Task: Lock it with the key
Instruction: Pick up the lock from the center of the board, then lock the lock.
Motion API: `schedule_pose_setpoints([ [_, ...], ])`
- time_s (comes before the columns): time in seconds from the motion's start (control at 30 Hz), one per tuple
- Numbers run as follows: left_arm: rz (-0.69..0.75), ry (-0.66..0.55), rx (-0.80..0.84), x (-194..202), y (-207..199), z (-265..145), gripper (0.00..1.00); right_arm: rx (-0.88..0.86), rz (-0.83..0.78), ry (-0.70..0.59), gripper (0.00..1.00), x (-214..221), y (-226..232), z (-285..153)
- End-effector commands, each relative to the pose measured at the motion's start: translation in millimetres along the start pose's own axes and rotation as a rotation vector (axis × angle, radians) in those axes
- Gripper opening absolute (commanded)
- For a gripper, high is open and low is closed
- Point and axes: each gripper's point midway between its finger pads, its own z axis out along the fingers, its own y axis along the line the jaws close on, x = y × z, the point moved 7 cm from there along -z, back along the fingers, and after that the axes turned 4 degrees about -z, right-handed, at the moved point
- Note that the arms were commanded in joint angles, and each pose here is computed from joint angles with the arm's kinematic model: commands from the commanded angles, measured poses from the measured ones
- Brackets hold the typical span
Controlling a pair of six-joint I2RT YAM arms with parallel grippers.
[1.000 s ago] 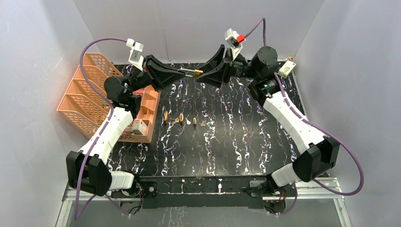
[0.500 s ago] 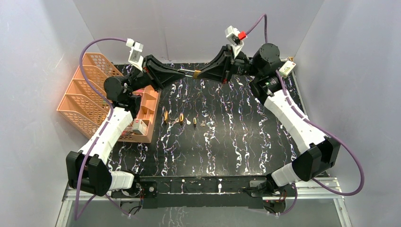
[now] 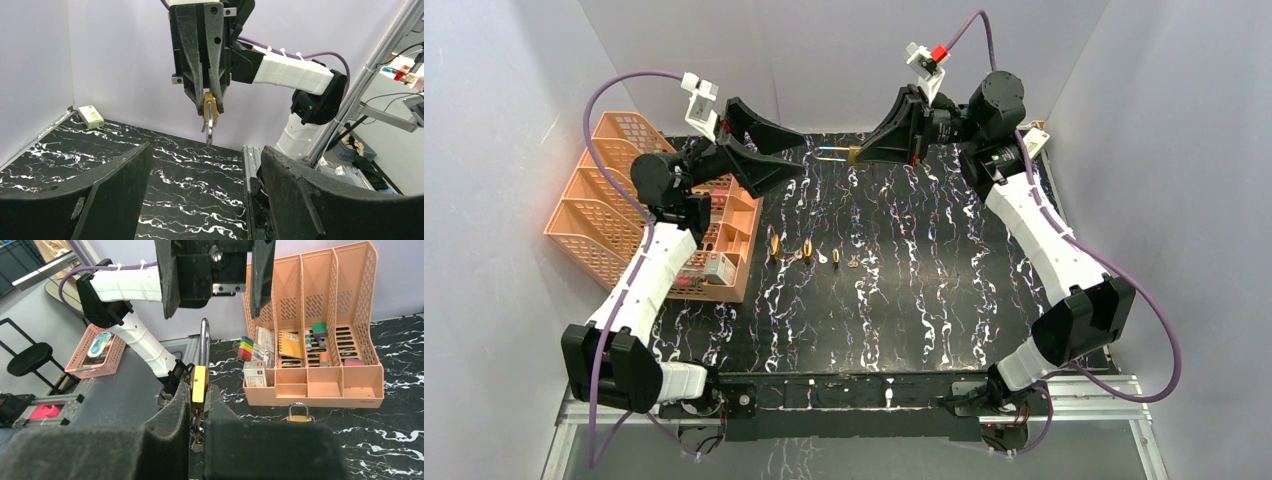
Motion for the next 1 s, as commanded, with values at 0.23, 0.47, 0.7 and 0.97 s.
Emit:
schedule_pose_setpoints([
  [0.23, -0.063, 0.104, 0.052, -18, -5, 2, 0.69, -0.046, -0.013, 0.015, 0.0, -16, 9, -1],
  [0.47, -0.083, 0.124, 0.033, -14, 1, 2, 0.65, -0.039, -0.011, 0.004, 0.0, -19, 5, 0],
  [0.7, -0.086, 0.124, 0.027, -13, 2, 2, 0.5, -0.028, 0.011, -0.002, 0.0, -16, -3, 4],
  [0.97, -0.071, 0.122, 0.025, -12, 2, 1, 0.45, -0.012, 0.043, -0.005, 0.0, -11, -15, 9],
])
